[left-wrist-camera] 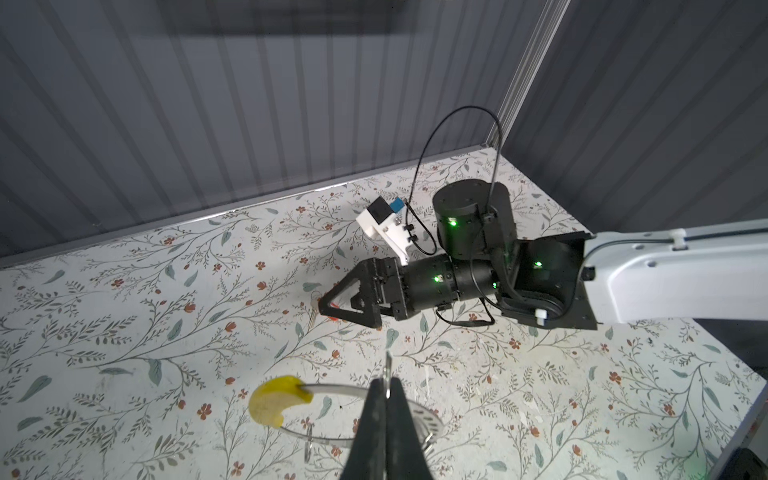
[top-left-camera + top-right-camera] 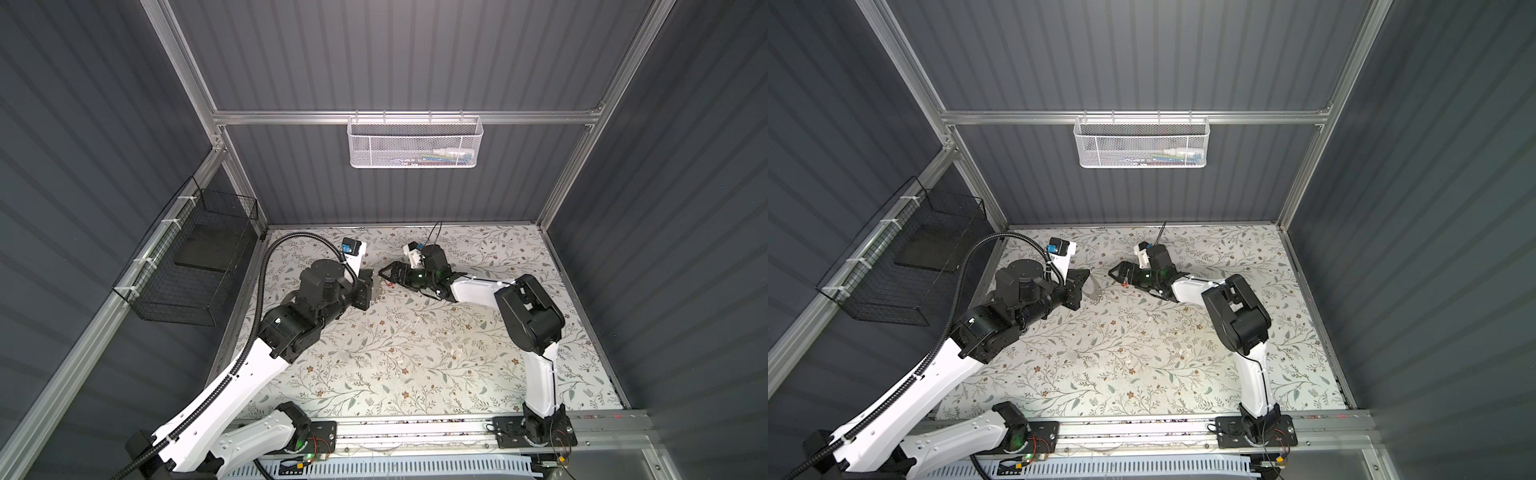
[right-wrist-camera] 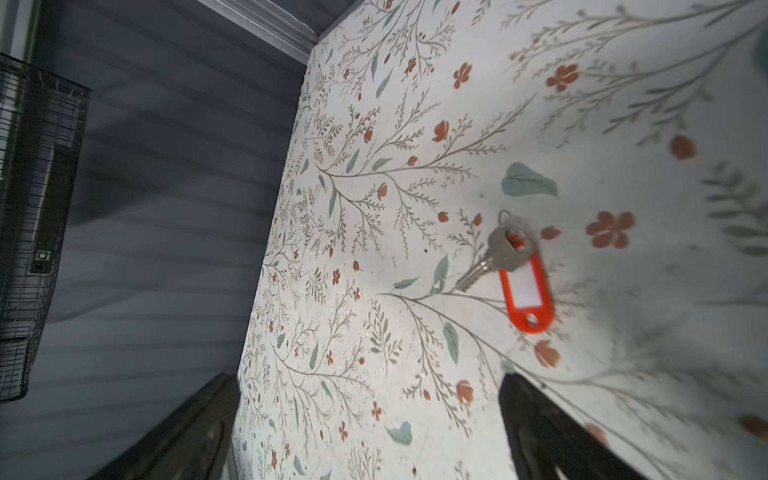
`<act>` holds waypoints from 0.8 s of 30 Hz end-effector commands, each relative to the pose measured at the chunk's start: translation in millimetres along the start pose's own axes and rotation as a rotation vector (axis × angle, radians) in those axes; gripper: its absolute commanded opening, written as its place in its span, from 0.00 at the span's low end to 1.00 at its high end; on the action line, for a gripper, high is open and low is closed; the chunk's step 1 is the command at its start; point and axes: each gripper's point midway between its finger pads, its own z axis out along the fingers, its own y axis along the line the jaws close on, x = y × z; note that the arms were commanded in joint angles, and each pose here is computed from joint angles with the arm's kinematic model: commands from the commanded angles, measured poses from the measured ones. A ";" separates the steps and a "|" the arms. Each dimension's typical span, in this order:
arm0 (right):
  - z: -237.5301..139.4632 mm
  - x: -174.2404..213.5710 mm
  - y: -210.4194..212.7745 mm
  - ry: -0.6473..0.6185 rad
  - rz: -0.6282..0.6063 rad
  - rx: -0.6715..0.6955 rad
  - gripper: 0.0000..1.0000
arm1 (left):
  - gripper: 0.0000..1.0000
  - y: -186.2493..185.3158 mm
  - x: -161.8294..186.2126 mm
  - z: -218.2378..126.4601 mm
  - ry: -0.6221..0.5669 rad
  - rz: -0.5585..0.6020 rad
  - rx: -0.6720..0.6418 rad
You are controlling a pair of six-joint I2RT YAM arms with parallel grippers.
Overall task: Put the keys on the keyring
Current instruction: 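Open the right gripper and pull it away from the hoop, then move the right gripper over the red-tagged key and lower it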
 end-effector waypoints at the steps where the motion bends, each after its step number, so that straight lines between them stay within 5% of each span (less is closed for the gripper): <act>1: 18.3 -5.8 0.0 -0.003 -0.001 0.034 0.99 | 0.00 0.2 4.0 -6.0 0.009 0.022 0.001; 24: 53.2 14.8 -65.3 0.089 0.029 0.315 0.99 | 0.00 -0.2 10.6 -2.6 0.028 0.054 0.005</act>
